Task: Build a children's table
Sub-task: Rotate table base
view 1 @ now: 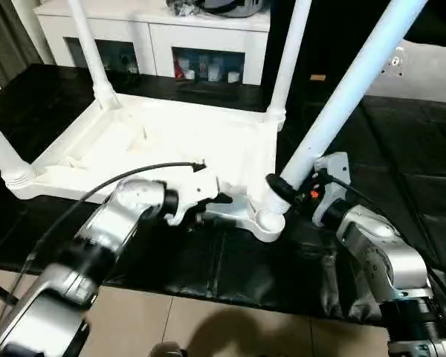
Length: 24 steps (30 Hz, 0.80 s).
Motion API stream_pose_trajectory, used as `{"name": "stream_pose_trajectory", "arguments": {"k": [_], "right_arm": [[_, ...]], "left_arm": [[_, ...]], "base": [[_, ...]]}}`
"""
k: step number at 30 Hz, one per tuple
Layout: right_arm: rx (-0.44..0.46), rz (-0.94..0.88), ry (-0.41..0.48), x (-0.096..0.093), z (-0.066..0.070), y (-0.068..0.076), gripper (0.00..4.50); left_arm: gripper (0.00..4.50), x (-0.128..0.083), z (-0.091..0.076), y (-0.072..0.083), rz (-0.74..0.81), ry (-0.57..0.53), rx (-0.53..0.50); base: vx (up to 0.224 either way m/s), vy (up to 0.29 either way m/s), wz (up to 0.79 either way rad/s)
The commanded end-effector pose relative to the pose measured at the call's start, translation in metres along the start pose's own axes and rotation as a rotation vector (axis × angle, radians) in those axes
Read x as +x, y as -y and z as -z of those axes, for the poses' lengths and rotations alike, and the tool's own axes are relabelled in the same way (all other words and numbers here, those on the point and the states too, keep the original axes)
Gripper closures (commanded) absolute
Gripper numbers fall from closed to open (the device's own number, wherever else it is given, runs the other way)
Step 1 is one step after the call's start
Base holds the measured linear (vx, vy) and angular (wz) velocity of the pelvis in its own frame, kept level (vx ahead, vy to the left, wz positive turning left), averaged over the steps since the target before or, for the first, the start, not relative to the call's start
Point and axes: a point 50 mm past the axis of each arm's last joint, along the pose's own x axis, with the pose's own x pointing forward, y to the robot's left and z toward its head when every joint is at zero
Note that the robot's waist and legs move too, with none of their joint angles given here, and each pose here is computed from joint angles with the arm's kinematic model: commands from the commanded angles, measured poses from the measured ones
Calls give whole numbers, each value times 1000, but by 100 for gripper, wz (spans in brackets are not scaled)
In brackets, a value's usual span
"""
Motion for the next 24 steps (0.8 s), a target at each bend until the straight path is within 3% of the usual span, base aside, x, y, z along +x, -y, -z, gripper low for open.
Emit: {"name": "stream_pose_trajectory", "arguments": {"k": [1, 3, 5, 9, 10, 14, 21, 24], "right_arm": [[-17, -5, 28, -4, -6, 1, 259], [-24, -1, 25, -6, -6, 2, 259], [-28, 6, 26, -8, -6, 3, 259], [-28, 22, 29, -13, -6, 6, 259], [-28, 22, 29, -13, -6, 6, 259], [-32, 32, 29, -16, -7, 8, 259], [-35, 42, 33, -16, -8, 9, 259], [-36, 41, 35, -16, -9, 8, 259]], "left_arm": [[237, 0, 1, -5, 9, -24, 19], [237, 1, 3, -7, 25, -41, 18], [276, 1, 5, -9, 38, -59, 20], [283, 3, 9, -10, 86, -94, 7], [312, 3, 9, -10, 86, -94, 7], [330, 3, 13, -8, 148, -112, -17], [403, 2, 22, -10, 127, -178, -17], [412, 0, 29, -9, 124, -228, -21]], "base": [[0, 0, 0], [0, 0, 0], [0, 0, 0], [0, 0, 0], [0, 0, 0], [0, 0, 0], [0, 0, 0], [0, 0, 0]]}}
